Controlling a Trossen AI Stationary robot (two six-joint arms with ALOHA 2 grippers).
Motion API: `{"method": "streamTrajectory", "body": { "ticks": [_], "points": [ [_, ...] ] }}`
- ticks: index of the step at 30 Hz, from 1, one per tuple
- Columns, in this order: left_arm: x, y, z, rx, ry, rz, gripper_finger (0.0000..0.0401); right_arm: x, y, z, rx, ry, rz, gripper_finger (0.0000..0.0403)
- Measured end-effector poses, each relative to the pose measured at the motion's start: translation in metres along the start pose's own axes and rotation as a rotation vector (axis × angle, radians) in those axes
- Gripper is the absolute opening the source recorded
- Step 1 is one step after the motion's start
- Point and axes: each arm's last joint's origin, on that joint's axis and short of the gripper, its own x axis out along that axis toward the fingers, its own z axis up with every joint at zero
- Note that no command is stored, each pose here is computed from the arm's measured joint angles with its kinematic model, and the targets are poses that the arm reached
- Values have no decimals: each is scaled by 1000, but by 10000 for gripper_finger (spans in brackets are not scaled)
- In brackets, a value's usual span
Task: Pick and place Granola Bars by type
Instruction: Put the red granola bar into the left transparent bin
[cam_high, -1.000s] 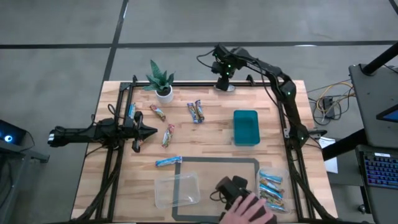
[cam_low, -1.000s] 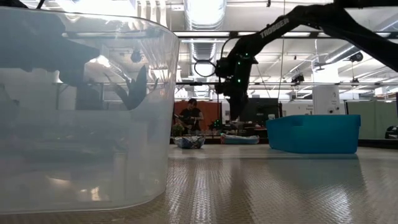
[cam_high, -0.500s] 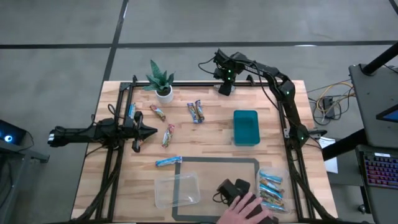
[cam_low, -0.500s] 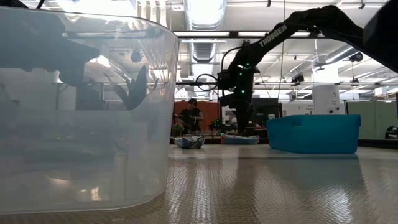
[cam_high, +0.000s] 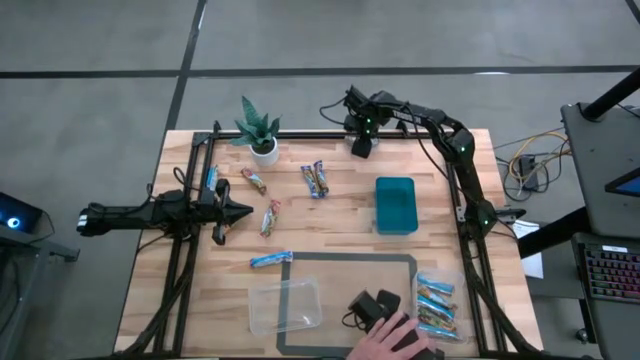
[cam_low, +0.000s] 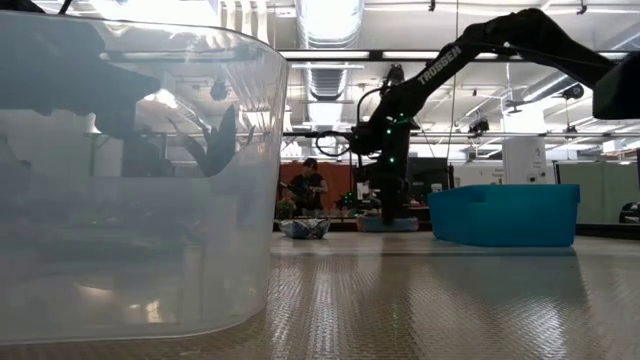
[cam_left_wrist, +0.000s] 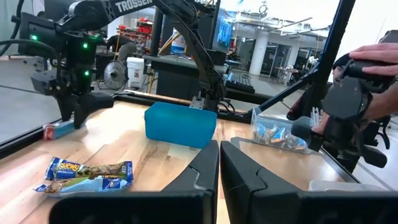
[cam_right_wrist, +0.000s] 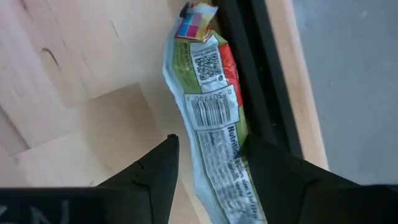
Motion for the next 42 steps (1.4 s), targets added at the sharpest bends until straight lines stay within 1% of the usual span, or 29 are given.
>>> {"method": "streamTrajectory", "body": {
  "ticks": [4, 7, 10, 17, 21, 27, 31, 35, 42],
  "points": [
    [0, 0, 0, 0, -1, 0, 0, 3, 2, -2, -2, 14, 7, 171],
    [0, 0, 0, 0, 0, 0, 0, 4, 4, -2, -4, 17, 10, 155],
    [0, 0, 0, 0, -1, 0, 0, 4, 5, -2, -8, 19, 11, 127],
    [0, 0, 0, 0, -1, 0, 0, 2, 4, -1, -7, 13, 10, 49],
    [0, 0, 0, 0, 0, 0, 0, 2, 5, -1, -4, 16, 15, 24],
    [0, 0, 0, 0, 0, 0, 0, 0, 5, -2, -1, 29, 24, 13],
    [0, 0, 0, 0, -1, 0, 0, -10, 3, 2, 1, 28, 20, 12],
    [0, 0, 0, 0, -1, 0, 0, -30, 1, 9, 13, 17, 12, 11],
    [0, 0, 0, 0, 0, 0, 0, -77, 6, 24, 2, -28, -2, 10]
  ]
}}
